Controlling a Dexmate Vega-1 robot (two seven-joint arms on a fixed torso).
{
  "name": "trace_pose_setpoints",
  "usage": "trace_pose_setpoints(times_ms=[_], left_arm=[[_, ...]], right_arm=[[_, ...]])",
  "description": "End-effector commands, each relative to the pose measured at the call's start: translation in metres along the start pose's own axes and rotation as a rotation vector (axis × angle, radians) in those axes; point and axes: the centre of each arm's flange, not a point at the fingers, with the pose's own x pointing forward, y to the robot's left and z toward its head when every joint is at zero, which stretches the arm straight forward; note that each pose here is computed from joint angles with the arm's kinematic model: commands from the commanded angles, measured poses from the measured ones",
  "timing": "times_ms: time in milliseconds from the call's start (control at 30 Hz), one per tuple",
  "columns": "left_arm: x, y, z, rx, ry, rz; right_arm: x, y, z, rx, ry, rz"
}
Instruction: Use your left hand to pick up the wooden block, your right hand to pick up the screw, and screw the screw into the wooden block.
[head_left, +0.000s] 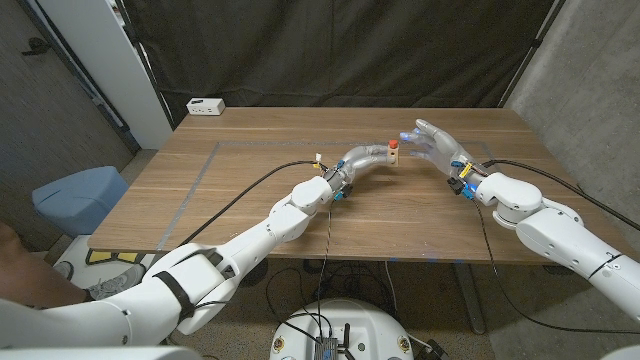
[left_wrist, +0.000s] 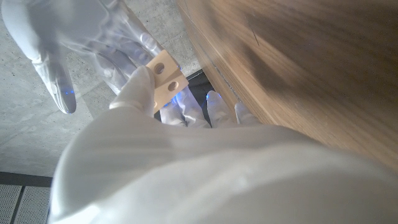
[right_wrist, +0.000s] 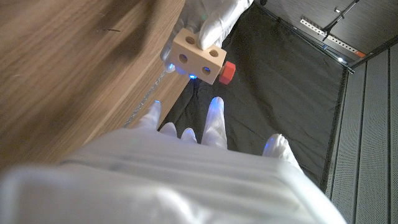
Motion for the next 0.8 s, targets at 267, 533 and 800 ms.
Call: trace_pose_setpoints(times_ms=[267, 533, 800], left_arm=[[-0.0024, -0.0014, -0.0003, 0.001, 0.002, 0.005], [-0.0028, -0.0015, -0.0009, -0.003, 0.003, 0.005], [-0.0033, -0.0016, -0.0011, -0.003, 0.003, 0.006]], right_arm=[[0.0095, 0.0056, -0.0031, 0.015, -0.001, 0.062], [0.0117, 0.0079, -0.0023, 0.013, -0.001, 0.077], [0.0117, 0.0079, -0.0014, 0.01, 0.004, 0.077]])
